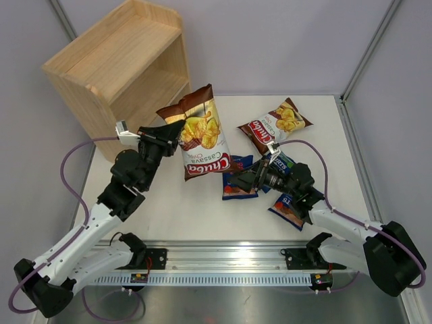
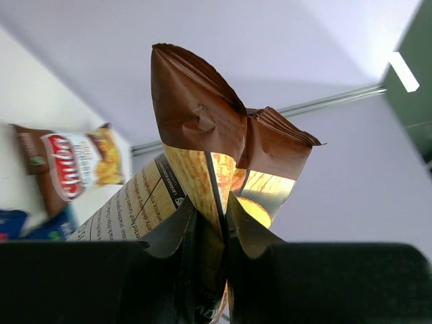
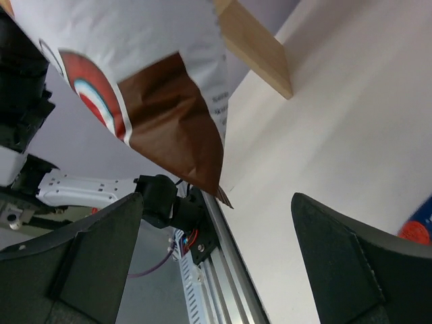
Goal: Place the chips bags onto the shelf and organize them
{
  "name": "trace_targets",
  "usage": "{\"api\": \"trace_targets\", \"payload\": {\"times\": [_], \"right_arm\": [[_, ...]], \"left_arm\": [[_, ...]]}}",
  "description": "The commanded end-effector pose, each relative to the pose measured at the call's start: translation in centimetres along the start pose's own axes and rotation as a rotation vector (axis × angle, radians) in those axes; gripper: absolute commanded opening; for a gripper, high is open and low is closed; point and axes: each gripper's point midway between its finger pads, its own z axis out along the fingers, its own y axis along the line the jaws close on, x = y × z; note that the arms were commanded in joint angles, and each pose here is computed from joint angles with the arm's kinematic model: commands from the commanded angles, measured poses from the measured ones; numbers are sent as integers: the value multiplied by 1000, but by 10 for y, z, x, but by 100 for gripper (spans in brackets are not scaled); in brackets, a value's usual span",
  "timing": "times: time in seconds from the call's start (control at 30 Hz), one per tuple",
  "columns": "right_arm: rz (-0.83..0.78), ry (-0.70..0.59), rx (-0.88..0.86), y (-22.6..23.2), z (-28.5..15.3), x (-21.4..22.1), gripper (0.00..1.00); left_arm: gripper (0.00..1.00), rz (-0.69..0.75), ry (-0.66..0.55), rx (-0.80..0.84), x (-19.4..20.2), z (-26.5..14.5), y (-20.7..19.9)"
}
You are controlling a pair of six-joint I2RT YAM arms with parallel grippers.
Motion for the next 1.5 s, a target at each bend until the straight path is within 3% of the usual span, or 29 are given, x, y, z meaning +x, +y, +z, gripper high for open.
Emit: {"api": "trace_targets", "payload": {"times": [0.0,0.13,0.27,0.37,0.5,0.93,1.37,1.47], "right_arm": [[-214,-147,-174,53,5,-25,99],[-280,-209,-224,71,13,-27,99],[-295,-382,-344,98,8,-45,100],[-346,-440,-403,120,14,-48,99],[-380,-547,-366,128,20,-64,100],[-424,-745,-418,168,-6,-107,100],[-415,-780,-384,183,-14,-128,100],[-407,-751,-362,185,-9,-131,93]], "left_arm": [[0,-246,-88,276,-34,-19,-88],[0,-343,-60,341,-32,-27,-107],[0,-435,-10,348,-23,-29,-115],[0,-477,20,341,-13,-29,-114],[0,-523,40,332,-3,-33,-112],[0,-549,-3,196,2,-31,-68],[0,-468,-16,67,6,-41,-22],[0,-464,-1,58,9,-44,-14]]}}
